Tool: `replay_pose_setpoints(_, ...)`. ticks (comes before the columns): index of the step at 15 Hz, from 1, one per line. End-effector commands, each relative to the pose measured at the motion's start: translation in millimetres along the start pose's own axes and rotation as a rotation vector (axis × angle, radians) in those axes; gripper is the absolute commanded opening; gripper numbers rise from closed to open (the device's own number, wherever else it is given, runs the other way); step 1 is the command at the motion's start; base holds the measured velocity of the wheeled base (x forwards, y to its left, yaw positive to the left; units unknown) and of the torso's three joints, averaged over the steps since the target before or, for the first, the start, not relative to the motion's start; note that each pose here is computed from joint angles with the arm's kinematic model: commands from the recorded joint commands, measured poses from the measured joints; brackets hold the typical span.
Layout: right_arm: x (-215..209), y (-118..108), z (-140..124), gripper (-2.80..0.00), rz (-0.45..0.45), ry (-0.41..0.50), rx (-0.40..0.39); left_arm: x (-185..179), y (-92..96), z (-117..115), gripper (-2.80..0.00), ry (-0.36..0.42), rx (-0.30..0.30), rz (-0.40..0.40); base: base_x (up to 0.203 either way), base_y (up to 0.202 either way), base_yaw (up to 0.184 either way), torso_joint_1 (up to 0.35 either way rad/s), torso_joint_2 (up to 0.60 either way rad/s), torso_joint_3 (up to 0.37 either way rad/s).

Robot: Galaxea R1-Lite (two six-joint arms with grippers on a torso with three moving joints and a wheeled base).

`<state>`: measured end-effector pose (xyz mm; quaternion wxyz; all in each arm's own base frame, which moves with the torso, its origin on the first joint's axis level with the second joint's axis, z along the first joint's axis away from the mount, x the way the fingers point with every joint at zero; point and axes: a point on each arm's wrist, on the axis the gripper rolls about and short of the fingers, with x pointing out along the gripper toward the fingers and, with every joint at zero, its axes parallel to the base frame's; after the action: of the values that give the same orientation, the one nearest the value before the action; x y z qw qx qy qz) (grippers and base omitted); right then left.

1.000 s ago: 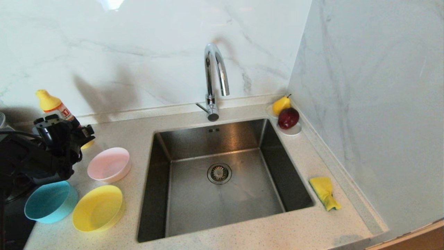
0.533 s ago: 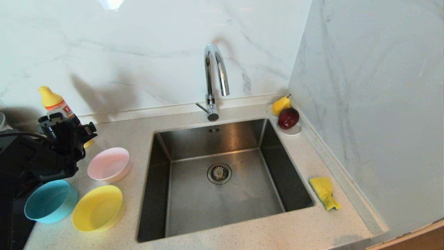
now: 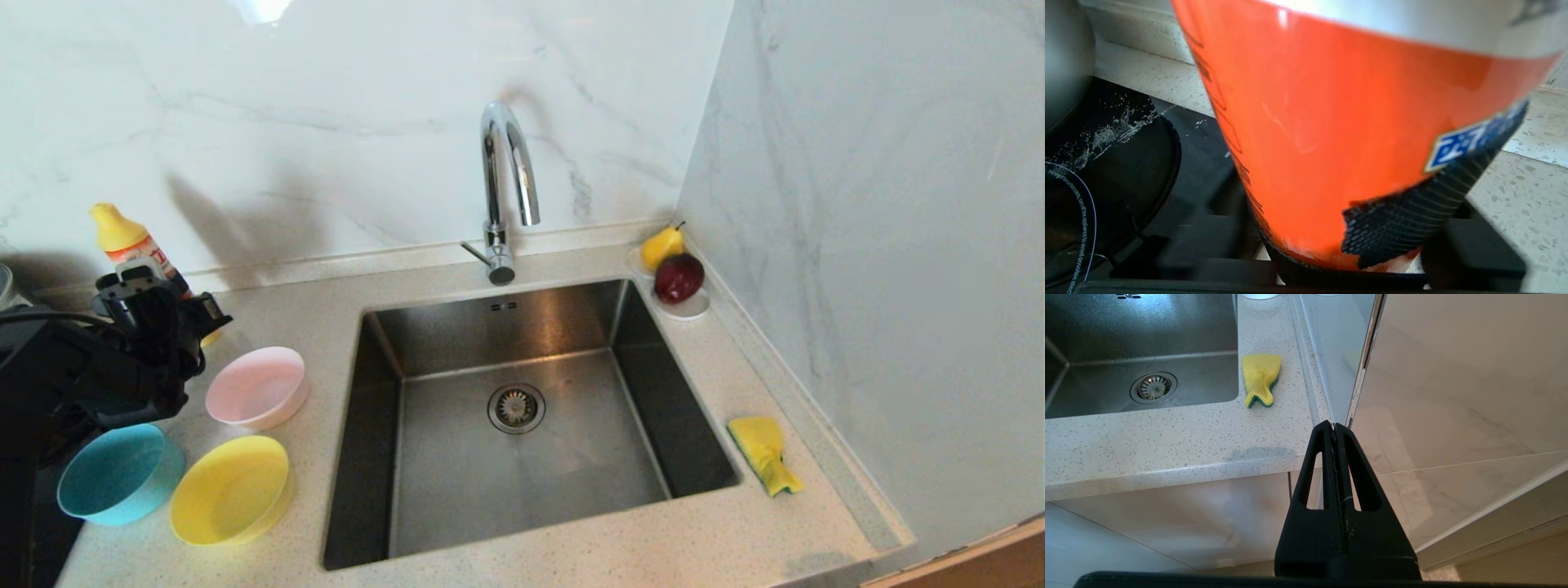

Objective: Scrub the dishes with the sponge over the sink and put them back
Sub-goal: Grab the dish soap, then squeeze it onto the sponge

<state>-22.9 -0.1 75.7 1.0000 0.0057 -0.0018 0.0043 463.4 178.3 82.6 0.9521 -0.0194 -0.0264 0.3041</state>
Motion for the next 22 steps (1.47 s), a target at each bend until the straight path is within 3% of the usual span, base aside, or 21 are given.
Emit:
replay_pose_setpoints(1, 0.0, 0.0, 0.1, -2.80, 0.001, -0.001, -0.001, 2.0, -0.2, -2.1, -2.80, -0.008, -0.002, 0.002, 0.000, 0.000, 0.000, 0.000, 0.00, 0.000)
replay_pose_setpoints(5, 0.0, 0.0, 0.1, -2.80, 0.001, -0.001, 0.001, 3.3, 0.1, 3.7, -2.80, -0.026, -0.009, 0.006, 0.000, 0.000, 0.000, 0.000, 0.00, 0.000)
replay_pose_setpoints(9, 0.0, 0.0, 0.1, -2.80, 0.001, -0.001, 0.001, -6.8, 1.3, 40.4, -2.80, -0.080, -0.026, 0.007, 0.000, 0.000, 0.000, 0.000, 0.00, 0.000)
replay_pose_setpoints(16, 0.0, 0.0, 0.1, -2.80, 0.001, -0.001, -0.001, -69.7, 13.7, 143.1, -2.80, -0.199, -0.064, 0.000, 0.000, 0.000, 0.000, 0.000, 0.00, 0.000)
replay_pose_setpoints(22, -0.1, 0.0, 0.0, -2.80, 0.000, -0.002, 0.000, -163.3, 34.3, 239.5, -2.80, -0.261, -0.086, -0.016, 0.000, 0.000, 0.000, 0.000, 0.00, 0.000)
